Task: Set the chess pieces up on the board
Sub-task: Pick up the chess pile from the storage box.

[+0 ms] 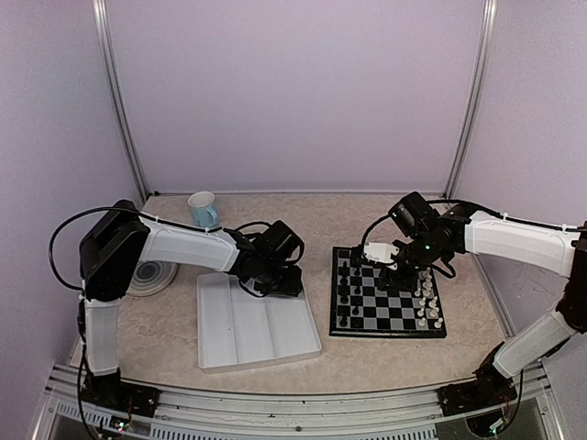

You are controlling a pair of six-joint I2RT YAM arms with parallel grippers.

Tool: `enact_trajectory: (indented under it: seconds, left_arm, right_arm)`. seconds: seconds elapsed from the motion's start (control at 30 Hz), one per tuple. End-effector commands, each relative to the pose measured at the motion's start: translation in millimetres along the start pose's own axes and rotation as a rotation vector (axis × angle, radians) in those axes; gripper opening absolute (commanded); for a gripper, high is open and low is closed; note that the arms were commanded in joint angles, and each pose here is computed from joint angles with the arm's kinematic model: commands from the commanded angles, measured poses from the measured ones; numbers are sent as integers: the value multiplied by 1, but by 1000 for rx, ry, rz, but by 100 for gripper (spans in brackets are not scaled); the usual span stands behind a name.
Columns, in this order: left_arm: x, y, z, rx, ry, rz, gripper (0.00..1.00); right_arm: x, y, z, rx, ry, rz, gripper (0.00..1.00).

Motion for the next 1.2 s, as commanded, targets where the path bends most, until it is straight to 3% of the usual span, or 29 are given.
enact_trajectory:
  seconds: [0.0, 0.37, 0.8, 0.9, 1.17]
  left_arm:
    - [15, -13, 14, -113, -16, 68, 50]
    - [16, -1, 26, -183, -36, 60, 43]
    - [4, -19, 13, -110, -132, 51, 23]
    - [10, -21, 17, -112, -136, 72, 12]
    - [9, 11, 22, -104, -176, 10, 0]
  right_arm:
    - [2, -2, 1, -13, -10, -5, 33]
    - [0, -3, 1, -19, -13, -9, 32]
    - [-1, -3, 0, -11, -12, -5, 32]
    - [-1, -3, 0, -11, -10, -6, 32]
    - [-30, 10, -11, 17, -18, -99, 29]
Point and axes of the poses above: each gripper's point midway between its finger pads, its own y axis back along the fingers, its own z axis along the line the jaws close on, x = y × z, the point moved 4 cm from there along y, back along the fingers, and after that the axes turned 14 degrees about -y, right-handed, at the moved point
